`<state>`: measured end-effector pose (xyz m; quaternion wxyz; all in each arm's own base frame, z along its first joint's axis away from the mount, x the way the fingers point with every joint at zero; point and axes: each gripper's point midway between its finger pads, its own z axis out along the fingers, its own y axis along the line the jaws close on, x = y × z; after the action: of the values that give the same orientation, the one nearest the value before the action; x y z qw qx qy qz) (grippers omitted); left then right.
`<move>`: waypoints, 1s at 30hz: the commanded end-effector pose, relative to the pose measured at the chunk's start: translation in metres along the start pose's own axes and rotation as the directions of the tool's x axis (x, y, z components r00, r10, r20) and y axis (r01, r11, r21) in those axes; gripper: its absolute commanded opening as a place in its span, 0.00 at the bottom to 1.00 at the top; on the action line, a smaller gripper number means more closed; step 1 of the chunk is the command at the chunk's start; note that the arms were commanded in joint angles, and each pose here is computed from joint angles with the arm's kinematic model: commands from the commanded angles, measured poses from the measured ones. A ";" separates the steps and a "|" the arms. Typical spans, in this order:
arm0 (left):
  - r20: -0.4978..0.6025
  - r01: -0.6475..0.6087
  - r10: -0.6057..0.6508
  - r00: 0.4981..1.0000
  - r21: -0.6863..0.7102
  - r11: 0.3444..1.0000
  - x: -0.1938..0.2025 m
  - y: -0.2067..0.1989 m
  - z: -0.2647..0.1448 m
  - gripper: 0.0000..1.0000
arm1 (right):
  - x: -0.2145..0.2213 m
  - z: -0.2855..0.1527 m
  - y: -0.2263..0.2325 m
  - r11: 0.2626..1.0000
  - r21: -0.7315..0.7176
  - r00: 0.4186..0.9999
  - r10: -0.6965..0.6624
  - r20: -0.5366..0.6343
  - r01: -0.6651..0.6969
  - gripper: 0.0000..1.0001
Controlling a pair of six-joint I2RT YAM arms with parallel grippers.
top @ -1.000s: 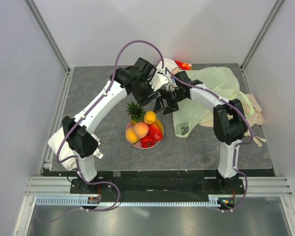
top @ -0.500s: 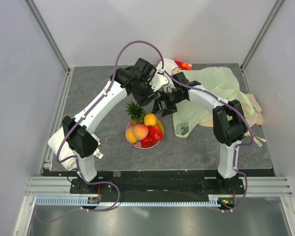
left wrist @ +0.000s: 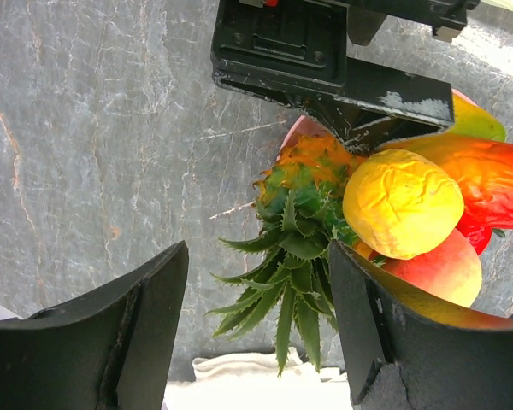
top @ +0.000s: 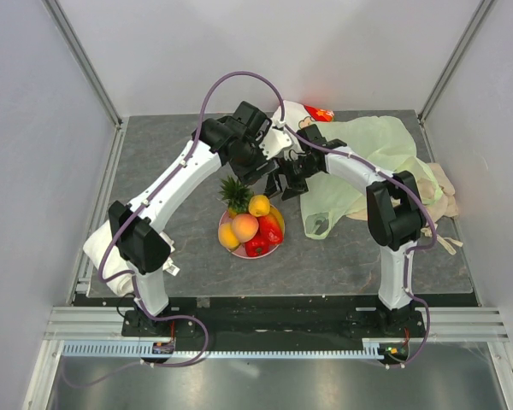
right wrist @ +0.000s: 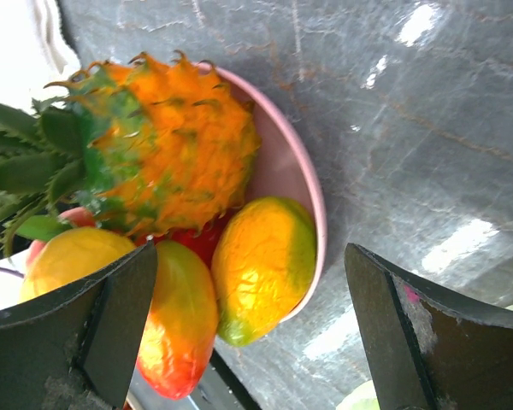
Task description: Take the fake fruits out of the plastic bag
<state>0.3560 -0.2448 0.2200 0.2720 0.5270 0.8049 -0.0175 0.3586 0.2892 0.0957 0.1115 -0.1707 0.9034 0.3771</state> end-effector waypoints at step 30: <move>0.060 0.058 -0.053 0.997 -0.070 0.996 -0.011 0.023 -0.014 0.74 | -0.024 -0.012 0.023 0.995 -0.005 0.993 -0.095 0.070 0.095 0.98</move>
<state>0.3628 -0.2350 0.2207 0.2735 0.5161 0.8117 -0.0076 0.3670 0.2883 0.0929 0.1246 -0.1780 0.9069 0.3610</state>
